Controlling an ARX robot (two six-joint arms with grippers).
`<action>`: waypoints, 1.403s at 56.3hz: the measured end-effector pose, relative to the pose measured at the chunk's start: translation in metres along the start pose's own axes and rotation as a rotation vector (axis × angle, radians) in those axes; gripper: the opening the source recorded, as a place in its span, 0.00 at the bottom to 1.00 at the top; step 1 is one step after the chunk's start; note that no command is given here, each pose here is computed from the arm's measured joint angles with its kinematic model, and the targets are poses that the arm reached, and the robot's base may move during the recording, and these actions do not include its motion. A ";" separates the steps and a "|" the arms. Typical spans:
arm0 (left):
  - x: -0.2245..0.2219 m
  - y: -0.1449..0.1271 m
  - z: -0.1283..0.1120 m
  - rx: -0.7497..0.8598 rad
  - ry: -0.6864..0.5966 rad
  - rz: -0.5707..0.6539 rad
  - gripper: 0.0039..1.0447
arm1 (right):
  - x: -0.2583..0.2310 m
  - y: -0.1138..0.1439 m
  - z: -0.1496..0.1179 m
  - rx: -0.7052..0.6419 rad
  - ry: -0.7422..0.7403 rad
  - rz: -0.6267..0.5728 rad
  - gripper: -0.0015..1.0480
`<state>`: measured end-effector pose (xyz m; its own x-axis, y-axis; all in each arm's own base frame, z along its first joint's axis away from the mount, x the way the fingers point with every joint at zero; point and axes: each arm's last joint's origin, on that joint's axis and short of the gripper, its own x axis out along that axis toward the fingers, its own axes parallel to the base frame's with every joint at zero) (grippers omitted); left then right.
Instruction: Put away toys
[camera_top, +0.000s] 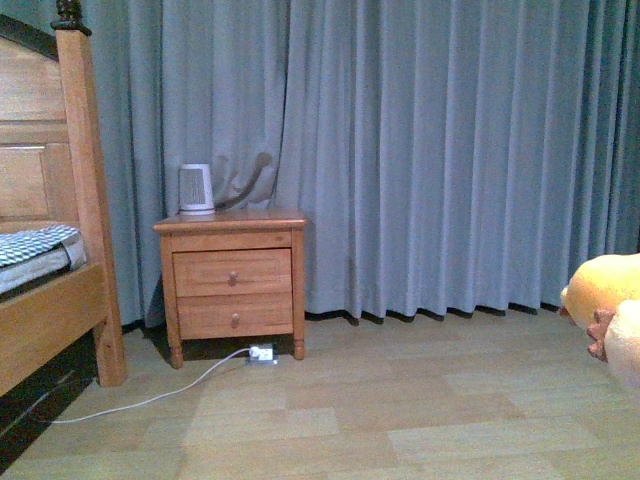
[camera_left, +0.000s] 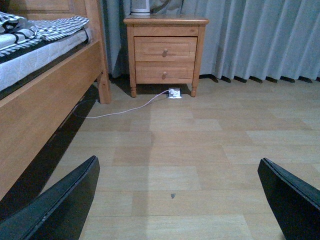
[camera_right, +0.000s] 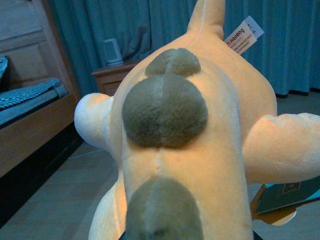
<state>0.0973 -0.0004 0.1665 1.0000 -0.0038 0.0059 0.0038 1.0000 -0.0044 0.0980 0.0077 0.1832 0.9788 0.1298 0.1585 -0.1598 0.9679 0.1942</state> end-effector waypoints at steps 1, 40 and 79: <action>0.000 0.000 0.000 0.000 0.000 0.000 0.94 | 0.000 0.000 0.000 0.000 0.000 0.000 0.07; 0.000 0.000 0.000 0.000 -0.001 0.002 0.94 | 0.000 0.000 0.000 0.001 0.000 -0.001 0.07; 0.000 0.000 0.000 0.000 -0.001 0.003 0.94 | 0.000 0.000 0.000 0.001 0.001 -0.001 0.07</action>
<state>0.0972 -0.0002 0.1666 1.0000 -0.0011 0.0067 0.0012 1.0000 -0.0044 0.0981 0.0077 0.1831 0.9790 0.1294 0.1578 -0.1593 0.9678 0.1949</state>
